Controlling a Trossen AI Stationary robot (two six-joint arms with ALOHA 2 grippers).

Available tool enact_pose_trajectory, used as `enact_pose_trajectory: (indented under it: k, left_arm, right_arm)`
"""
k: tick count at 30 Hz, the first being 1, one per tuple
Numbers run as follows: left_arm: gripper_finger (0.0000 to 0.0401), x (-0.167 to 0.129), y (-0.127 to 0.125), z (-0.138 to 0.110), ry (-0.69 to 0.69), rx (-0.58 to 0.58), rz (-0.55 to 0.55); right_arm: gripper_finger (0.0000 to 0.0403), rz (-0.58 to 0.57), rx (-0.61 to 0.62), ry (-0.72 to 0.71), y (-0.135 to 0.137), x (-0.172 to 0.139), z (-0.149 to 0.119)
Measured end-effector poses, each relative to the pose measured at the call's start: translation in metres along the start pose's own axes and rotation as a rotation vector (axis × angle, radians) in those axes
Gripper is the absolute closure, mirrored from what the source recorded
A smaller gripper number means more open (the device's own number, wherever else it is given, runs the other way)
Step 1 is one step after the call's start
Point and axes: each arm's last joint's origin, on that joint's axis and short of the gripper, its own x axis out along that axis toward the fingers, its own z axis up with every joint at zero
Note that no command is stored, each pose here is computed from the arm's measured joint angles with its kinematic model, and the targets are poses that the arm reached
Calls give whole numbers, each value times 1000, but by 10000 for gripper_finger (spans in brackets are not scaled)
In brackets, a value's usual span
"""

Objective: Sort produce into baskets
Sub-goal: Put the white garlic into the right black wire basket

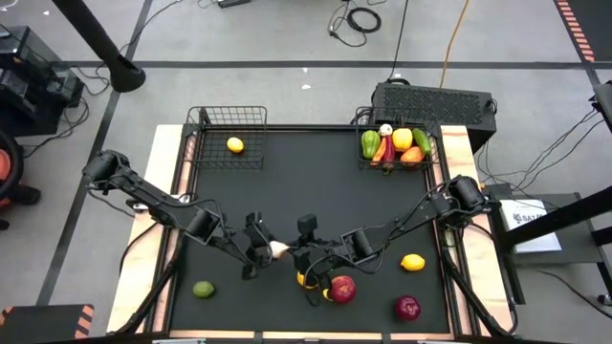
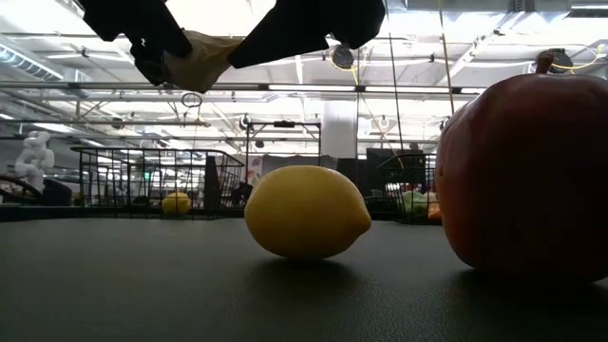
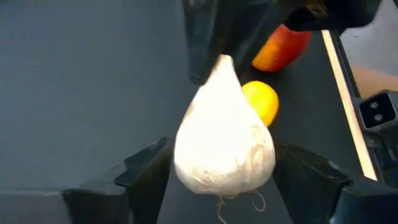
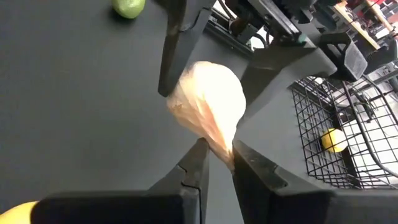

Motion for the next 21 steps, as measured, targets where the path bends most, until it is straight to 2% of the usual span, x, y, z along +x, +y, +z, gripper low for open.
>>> enact_pose_trajectory:
  k: [8,13,17,21]
  left_arm:
    - [66,-13,2,6,-52,-10,13]
    - [61,-22,4,8,-76,-5,24]
    - [60,-35,11,7,-86,-11,117]
    - [60,-51,17,6,-117,-32,202]
  right_arm:
    - [347,1,-2,16,0,0,-2]
    - [347,4,4,28,1,0,-3]
    - [347,-20,15,35,-1,0,-3]
    - [346,-114,8,83,-10,-1,-6]
